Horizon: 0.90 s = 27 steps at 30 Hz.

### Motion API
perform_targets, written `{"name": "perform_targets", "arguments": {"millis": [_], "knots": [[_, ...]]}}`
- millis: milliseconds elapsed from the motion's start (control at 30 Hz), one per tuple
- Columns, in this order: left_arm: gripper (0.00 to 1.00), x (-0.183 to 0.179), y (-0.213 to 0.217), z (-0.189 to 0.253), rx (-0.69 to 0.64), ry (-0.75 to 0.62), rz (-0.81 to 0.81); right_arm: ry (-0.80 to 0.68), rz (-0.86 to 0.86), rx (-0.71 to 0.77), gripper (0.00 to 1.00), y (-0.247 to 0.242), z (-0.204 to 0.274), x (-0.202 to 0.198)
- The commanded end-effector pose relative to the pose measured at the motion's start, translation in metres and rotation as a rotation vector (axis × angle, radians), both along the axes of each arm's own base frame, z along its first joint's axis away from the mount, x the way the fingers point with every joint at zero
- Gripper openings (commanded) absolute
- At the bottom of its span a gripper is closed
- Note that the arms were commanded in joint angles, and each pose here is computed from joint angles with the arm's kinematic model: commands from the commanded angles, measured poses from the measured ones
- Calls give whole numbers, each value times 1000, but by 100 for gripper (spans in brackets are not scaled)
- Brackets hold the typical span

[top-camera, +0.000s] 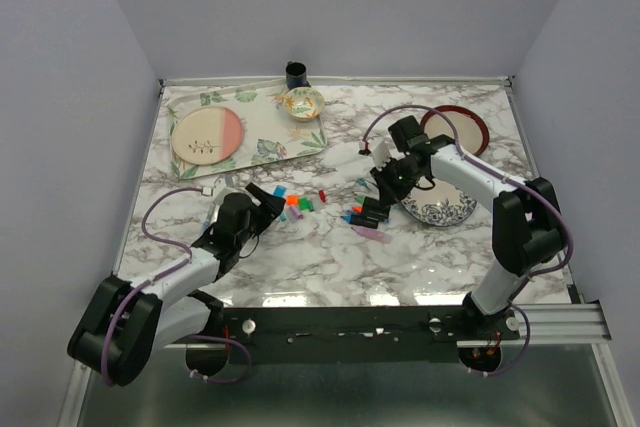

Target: Open the pen caps

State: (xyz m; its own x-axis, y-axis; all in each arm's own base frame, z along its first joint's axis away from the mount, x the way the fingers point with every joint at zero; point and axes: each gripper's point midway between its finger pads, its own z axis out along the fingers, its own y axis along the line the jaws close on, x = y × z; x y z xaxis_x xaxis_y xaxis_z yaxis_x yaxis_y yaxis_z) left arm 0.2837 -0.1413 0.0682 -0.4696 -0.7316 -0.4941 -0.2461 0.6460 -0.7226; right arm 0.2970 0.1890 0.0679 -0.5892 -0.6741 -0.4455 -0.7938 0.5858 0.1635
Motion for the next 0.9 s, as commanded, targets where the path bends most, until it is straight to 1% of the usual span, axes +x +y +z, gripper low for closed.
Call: {"name": "perform_targets", "arguments": {"millis": [0,67,233,300,467,600,667,867], "knots": [[85,-7,23,4,117,-17,24,-47,14,-62,11,-19,-6,10],[88,-10,25,8,125,-22,24,-46,15,-67,12,-19,-9,11],[88,-14,28,9,130,-25,23,-66,12,-101,13,-22,-14,21],[90,-15,30,9,133,-26,27,-89,11,-99,14,-20,-11,29],[92,-18,35,11,146,-23,34,-113,41,-136,19,-13,-16,32],[92,-21,38,11,150,-24,42,-115,49,-160,20,-11,-22,35],[92,-22,39,12,151,-25,46,-120,43,-176,25,-12,-25,37],[93,-24,44,15,165,-33,58,-120,37,-190,32,-13,-29,41]]}}
